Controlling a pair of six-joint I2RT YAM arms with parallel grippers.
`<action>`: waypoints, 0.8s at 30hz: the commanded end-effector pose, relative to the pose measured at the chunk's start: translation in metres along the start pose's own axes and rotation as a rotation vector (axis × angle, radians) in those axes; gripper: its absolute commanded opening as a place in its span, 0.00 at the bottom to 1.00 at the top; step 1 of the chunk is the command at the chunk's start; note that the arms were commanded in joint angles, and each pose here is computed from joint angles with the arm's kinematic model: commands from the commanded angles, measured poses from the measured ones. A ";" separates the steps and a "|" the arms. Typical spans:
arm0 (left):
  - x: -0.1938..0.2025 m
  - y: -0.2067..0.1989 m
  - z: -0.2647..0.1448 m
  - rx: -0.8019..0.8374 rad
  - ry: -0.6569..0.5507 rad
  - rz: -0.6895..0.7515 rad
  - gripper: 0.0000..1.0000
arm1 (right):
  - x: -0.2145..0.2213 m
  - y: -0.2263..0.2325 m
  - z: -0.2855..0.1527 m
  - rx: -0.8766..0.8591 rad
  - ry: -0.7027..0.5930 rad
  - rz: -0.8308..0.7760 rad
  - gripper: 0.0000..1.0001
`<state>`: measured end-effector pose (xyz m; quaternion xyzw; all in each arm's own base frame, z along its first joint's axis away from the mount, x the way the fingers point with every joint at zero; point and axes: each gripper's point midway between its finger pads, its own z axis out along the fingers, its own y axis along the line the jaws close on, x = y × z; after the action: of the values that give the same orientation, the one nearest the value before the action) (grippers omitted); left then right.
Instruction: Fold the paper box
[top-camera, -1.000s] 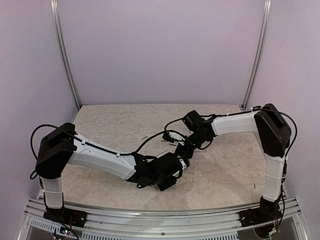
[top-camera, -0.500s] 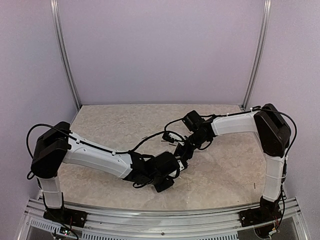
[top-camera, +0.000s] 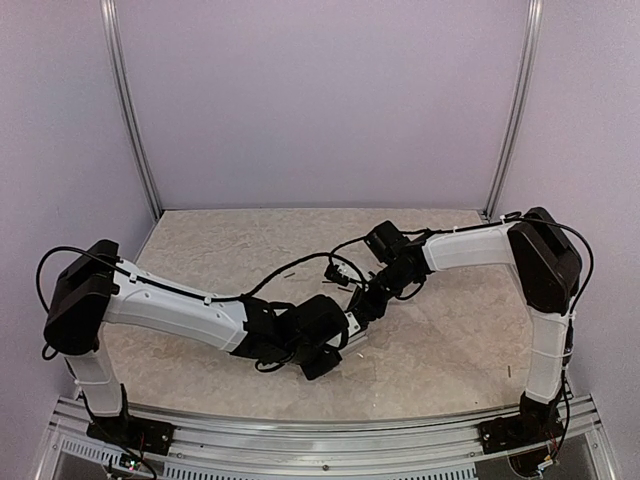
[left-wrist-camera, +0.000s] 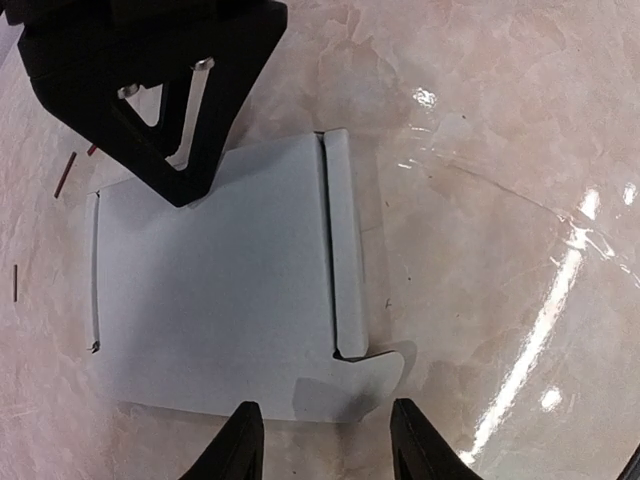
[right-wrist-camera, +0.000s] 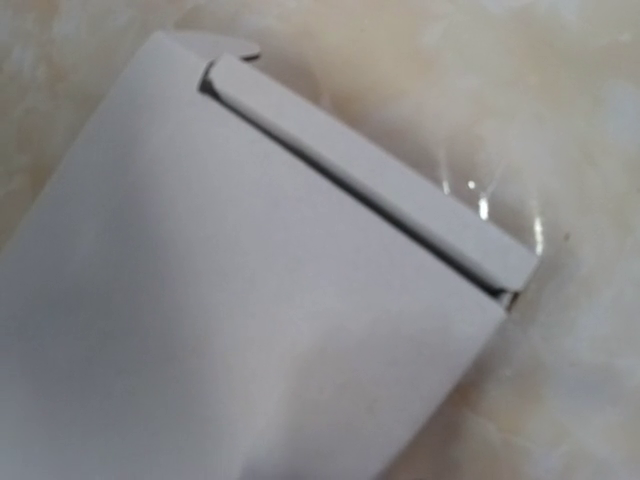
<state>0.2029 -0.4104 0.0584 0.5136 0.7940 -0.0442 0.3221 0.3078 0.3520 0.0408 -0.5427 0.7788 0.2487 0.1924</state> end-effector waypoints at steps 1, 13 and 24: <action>0.000 0.006 0.003 -0.019 0.007 -0.018 0.43 | 0.060 0.006 0.023 -0.032 0.181 0.073 0.34; 0.004 0.002 0.017 0.002 0.048 -0.013 0.43 | 0.062 0.007 0.025 -0.042 0.185 0.079 0.34; 0.018 0.008 0.030 -0.080 0.120 0.050 0.41 | 0.064 0.008 0.026 -0.047 0.190 0.079 0.34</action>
<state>0.2156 -0.4107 0.0355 0.5111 0.8039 -0.0091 0.3041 0.3074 0.3525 0.0401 -0.5425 0.7780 0.2524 0.1913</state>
